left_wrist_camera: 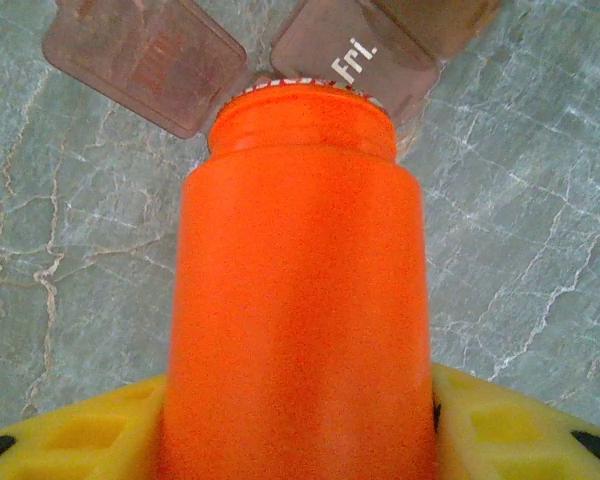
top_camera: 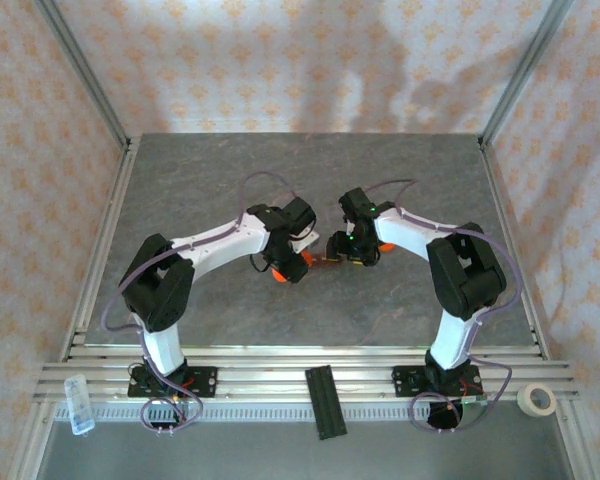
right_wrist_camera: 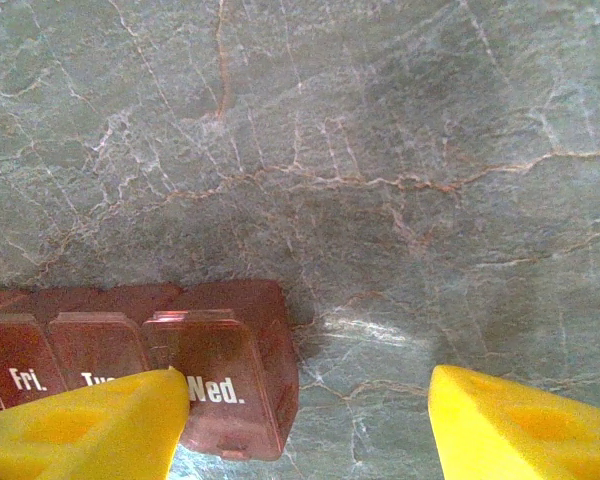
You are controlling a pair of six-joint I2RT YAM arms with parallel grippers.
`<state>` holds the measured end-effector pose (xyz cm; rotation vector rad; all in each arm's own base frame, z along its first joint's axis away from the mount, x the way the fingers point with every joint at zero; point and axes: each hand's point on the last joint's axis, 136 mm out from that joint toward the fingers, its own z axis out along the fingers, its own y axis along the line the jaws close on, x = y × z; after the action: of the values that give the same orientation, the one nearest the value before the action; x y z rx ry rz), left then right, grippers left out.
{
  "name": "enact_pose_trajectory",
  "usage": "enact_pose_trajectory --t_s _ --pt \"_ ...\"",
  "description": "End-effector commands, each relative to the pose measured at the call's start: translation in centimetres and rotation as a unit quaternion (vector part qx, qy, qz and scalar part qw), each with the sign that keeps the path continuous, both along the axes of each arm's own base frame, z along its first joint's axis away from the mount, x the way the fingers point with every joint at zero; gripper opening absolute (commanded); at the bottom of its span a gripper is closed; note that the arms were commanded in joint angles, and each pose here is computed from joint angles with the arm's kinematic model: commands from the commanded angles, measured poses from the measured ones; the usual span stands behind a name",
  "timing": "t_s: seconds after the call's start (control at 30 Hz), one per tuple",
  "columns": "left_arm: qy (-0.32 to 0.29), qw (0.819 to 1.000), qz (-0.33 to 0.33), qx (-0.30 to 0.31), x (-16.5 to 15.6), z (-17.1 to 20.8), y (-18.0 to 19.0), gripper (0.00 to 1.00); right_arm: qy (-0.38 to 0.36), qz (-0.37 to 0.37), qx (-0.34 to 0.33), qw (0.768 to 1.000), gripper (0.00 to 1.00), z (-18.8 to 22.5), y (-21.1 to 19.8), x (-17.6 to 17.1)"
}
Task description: Sort the pills into containers
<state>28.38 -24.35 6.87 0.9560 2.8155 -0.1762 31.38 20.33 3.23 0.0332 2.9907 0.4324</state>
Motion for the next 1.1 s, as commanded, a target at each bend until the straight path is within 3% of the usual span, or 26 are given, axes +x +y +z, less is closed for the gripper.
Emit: enact_pose_trajectory --t_s 0.0,0.5,1.07 --pt "-0.04 0.999 0.014 -0.023 1.4 -0.4 -0.2 0.0 0.028 -0.002 -0.038 0.999 0.66 -2.1 -1.2 -1.1" --pt "-0.113 0.988 0.048 -0.09 2.7 -0.8 -1.0 0.0 0.027 -0.003 -0.036 0.999 0.66 -1.8 -1.1 -1.1" --pt "-0.1 0.993 0.032 -0.053 3.1 0.9 -0.4 0.0 0.023 -0.004 -0.035 0.999 0.66 -1.7 -1.1 -0.8"
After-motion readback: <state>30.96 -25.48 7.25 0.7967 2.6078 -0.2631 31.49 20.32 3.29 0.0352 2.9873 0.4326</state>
